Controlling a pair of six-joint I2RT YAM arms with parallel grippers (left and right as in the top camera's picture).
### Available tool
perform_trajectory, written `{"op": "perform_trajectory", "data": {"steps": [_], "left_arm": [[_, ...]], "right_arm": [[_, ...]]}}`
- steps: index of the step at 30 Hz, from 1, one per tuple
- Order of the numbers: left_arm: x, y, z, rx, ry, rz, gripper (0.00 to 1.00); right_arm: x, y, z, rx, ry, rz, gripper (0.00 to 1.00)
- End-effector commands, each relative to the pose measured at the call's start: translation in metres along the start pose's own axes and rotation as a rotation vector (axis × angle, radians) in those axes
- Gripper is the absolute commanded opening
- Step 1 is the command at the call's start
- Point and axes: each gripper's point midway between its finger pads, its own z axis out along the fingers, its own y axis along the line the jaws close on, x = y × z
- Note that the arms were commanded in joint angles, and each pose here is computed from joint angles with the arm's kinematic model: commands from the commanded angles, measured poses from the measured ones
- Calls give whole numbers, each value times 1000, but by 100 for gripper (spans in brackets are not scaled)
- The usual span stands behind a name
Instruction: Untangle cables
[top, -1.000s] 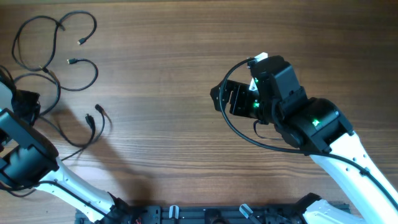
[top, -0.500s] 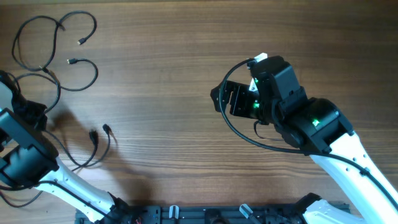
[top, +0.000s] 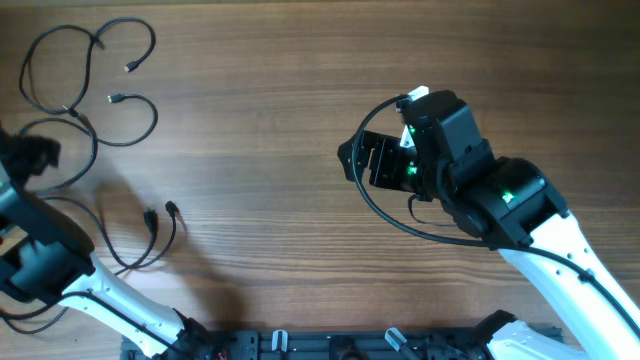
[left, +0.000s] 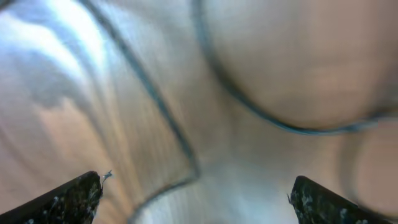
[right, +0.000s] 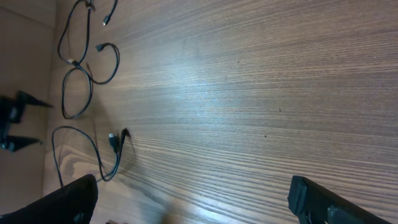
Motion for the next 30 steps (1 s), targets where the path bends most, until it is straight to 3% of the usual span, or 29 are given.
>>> {"op": "perform_trajectory", "data": {"steps": [1,5,15,21,26,30], "left_arm": [[21,-57,-60,368,58,36,100],[63,-97,-87,485,98,211,100],[208,-178,-90,397,106,636,100],[261,-199,-92,344,15,805,100],[239,-193,-88,277,-36,580,100],[206,-148,-87,209,60,428,100]], "right_arm": [[2,0,4,1,15,-9,100],[4,1,4,-6,25,-8,100],[12,-3,4,7,61,4,100],[17,-6,3,16,85,8,99],[23,-10,-9,24,90,9,100],[14,-12,-34,23,-8,-2,100]]}}
